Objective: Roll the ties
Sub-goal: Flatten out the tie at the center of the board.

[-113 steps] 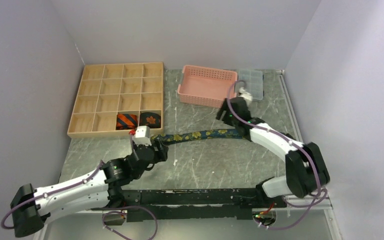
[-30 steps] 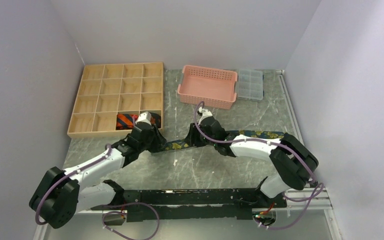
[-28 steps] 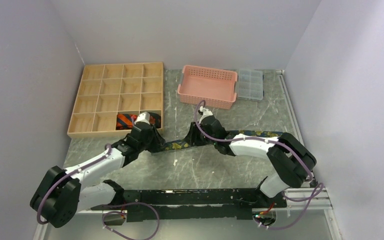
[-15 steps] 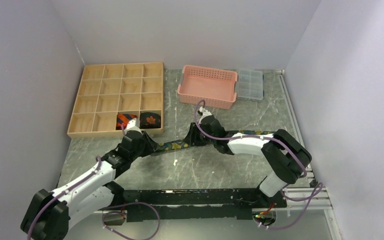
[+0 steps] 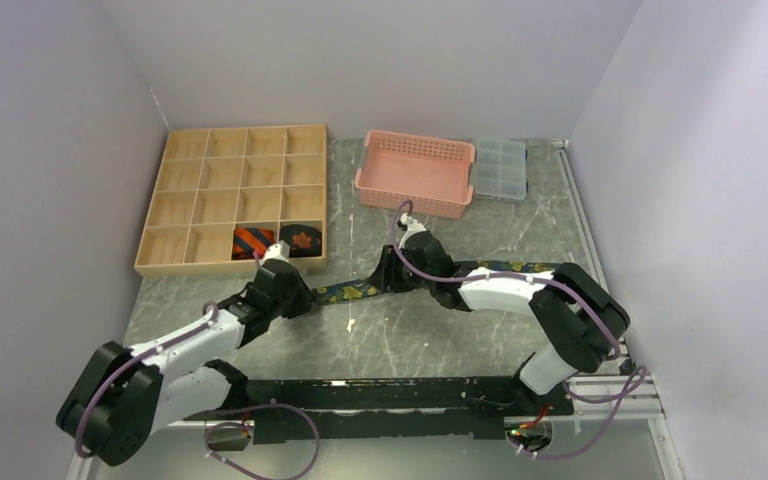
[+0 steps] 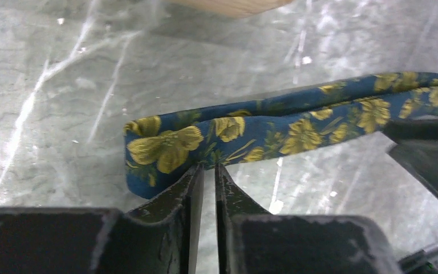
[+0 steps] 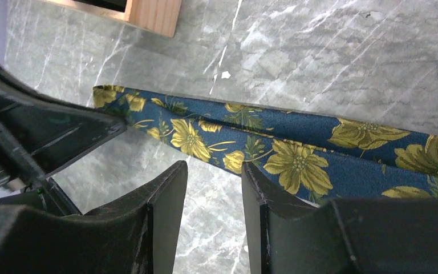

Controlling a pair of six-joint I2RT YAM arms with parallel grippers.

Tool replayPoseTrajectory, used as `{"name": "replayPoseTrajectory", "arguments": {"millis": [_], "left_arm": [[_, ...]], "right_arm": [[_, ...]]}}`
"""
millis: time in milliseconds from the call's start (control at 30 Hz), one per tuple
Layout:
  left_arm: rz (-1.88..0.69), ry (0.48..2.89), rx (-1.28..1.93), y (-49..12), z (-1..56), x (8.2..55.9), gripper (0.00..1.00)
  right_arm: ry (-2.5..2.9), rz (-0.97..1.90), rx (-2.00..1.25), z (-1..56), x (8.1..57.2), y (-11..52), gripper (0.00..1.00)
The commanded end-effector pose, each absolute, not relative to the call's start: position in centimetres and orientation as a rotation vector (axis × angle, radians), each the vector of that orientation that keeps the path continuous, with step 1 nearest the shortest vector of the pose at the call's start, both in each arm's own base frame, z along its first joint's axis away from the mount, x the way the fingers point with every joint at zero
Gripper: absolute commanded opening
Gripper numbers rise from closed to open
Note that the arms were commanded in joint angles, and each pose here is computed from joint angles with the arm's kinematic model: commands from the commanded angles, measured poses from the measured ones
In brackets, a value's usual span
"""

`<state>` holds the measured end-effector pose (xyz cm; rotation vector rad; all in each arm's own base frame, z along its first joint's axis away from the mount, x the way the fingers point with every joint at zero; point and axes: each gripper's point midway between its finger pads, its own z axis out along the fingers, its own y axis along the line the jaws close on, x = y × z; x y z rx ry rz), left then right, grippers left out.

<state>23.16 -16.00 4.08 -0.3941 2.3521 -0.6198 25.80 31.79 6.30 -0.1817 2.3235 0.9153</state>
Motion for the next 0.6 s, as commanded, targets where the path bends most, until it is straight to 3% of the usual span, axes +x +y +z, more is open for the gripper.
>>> {"name": "replayPoseTrajectory", "arguments": {"millis": [0, 333, 567], "left_arm": [[-0.552, 2.344, -0.489, -14.9, 2.5, 24.0, 0.16], [-0.541, 2.325, -0.537, -14.0, 0.9, 23.6, 0.13], [-0.622, 2.212, -0.471, -14.1, 5.2, 23.5, 0.25]], "right_arm": [[2.271, 0.94, -0.228, 8.0, 25.3, 31.7, 0.44], [2.295, 0.909, -0.291, 7.8, 24.7, 32.2, 0.44], [2.33, 0.895, -0.245, 7.3, 26.0, 34.3, 0.4]]}}
